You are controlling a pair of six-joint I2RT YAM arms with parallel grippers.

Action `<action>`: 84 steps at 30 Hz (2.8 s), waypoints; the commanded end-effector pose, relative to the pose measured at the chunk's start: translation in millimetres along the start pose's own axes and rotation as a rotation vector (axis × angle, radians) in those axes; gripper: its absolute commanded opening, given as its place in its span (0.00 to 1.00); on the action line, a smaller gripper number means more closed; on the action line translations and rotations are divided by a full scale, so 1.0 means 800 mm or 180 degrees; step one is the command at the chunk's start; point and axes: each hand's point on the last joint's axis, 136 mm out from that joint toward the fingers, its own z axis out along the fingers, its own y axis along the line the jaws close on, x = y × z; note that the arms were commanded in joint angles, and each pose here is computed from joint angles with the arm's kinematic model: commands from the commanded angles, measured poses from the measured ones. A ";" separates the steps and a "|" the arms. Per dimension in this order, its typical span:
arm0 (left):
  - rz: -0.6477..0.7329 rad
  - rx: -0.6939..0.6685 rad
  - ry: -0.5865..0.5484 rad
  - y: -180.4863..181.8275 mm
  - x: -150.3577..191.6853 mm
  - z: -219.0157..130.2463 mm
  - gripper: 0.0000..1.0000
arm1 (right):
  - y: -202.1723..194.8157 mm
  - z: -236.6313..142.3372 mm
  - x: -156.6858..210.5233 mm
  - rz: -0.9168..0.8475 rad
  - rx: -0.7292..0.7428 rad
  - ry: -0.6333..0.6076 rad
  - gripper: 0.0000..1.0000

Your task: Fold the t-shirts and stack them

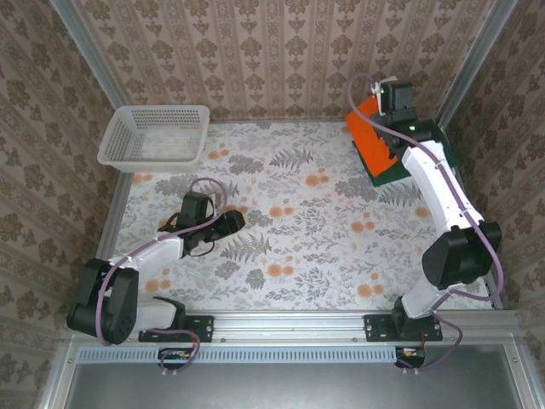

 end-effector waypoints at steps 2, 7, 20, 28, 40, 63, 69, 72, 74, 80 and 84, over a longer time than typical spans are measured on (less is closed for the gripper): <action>-0.0041 0.0070 -0.0006 -0.003 -0.001 0.001 0.68 | -0.014 0.017 -0.010 0.0150 -0.0076 -0.0025 0.00; -0.0064 0.0061 0.0042 0.000 0.003 0.007 0.68 | -0.014 0.074 0.022 0.0263 -0.0185 0.0290 0.00; -0.0129 0.0062 0.0252 0.010 0.014 0.034 0.74 | -0.079 0.221 0.106 0.0618 -0.0094 0.0991 0.00; -0.0076 -0.0006 0.0250 0.014 0.012 0.034 0.81 | -0.112 0.263 0.162 0.0812 0.0563 0.1534 0.51; 0.0455 -0.0296 -0.0121 0.000 -0.011 -0.006 1.00 | -0.082 0.206 0.096 0.1469 0.0354 0.1338 0.99; 0.1110 -0.0236 -0.1272 -0.138 -0.084 -0.164 1.00 | -0.005 -0.170 0.022 0.1858 -0.1609 -0.0213 1.00; 0.1283 -0.0432 -0.1716 -0.153 -0.126 -0.213 1.00 | 0.013 -0.179 0.142 0.2141 -0.1297 -0.0690 1.00; 0.1343 -0.0522 -0.1988 -0.141 -0.148 -0.226 1.00 | 0.028 -0.158 0.186 0.2327 -0.1201 -0.0687 1.00; 0.1283 -0.0605 -0.2294 -0.124 -0.168 -0.241 1.00 | 0.032 -0.141 0.205 0.2455 -0.1094 -0.0760 1.00; 0.1212 -0.1256 -0.2702 -0.017 -0.208 -0.254 1.00 | 0.026 -0.087 0.237 0.2621 -0.0591 -0.1094 1.00; 0.0511 -0.1667 -0.2675 0.102 -0.203 -0.242 1.00 | -0.001 -0.062 0.258 0.2553 0.0032 -0.1075 1.00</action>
